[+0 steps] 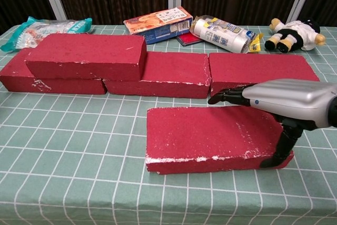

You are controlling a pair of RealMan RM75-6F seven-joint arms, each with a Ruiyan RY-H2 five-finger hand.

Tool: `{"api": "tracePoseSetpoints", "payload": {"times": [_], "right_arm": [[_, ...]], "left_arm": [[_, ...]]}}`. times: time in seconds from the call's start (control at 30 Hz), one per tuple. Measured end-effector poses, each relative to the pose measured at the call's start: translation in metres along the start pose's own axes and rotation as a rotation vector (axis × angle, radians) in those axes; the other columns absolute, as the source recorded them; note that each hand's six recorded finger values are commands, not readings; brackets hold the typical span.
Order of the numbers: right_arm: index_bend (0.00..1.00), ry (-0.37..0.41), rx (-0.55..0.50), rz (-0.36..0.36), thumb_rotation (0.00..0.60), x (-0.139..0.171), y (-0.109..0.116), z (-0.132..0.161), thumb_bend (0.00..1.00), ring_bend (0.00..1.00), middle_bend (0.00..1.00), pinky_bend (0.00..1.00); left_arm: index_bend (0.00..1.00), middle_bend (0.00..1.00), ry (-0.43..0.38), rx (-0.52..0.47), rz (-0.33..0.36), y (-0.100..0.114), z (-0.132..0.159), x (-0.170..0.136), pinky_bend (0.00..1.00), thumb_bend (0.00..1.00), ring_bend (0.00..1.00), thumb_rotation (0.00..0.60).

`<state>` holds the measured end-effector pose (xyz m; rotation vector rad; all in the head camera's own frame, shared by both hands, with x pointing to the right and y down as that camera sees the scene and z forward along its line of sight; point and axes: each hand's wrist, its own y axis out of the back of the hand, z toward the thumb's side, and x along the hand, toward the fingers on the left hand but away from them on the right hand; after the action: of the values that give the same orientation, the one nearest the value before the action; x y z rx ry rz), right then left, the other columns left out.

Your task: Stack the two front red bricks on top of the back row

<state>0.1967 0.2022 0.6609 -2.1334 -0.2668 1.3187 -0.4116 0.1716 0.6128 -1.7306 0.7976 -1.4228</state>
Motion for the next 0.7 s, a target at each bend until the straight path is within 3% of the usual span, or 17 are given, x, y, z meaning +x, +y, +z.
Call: {"api": "tracePoseSetpoints", "payload": {"times": [0.43, 0.57, 0.7], "right_arm": [[0.0, -0.021, -0.119, 0.022, 0.6, -0.022, -0.015, -0.002, 0.0, 0.0, 0.01, 0.0], [0.0, -0.005, -0.13, 0.006, 0.6, -0.024, -0.014, -0.001, 0.0, 0.0, 0.13, 0.0], [0.0, -0.002, -0.137, -0.014, 0.6, -0.025, -0.014, -0.002, 0.0, 0.05, 0.23, 0.11]], "left_arm": [[0.03, 0.0, 0.008, 0.008, -0.003, 0.001, -0.006, 0.0, 0.0, 0.0, 0.0, 0.6], [0.03, 0.0, 0.008, 0.008, -0.008, 0.0, -0.006, 0.0, 0.0, 0.0, 0.0, 0.6], [0.03, 0.0, 0.011, 0.012, -0.016, -0.003, -0.007, 0.001, 0.0, 0.0, 0.0, 0.6]]}}
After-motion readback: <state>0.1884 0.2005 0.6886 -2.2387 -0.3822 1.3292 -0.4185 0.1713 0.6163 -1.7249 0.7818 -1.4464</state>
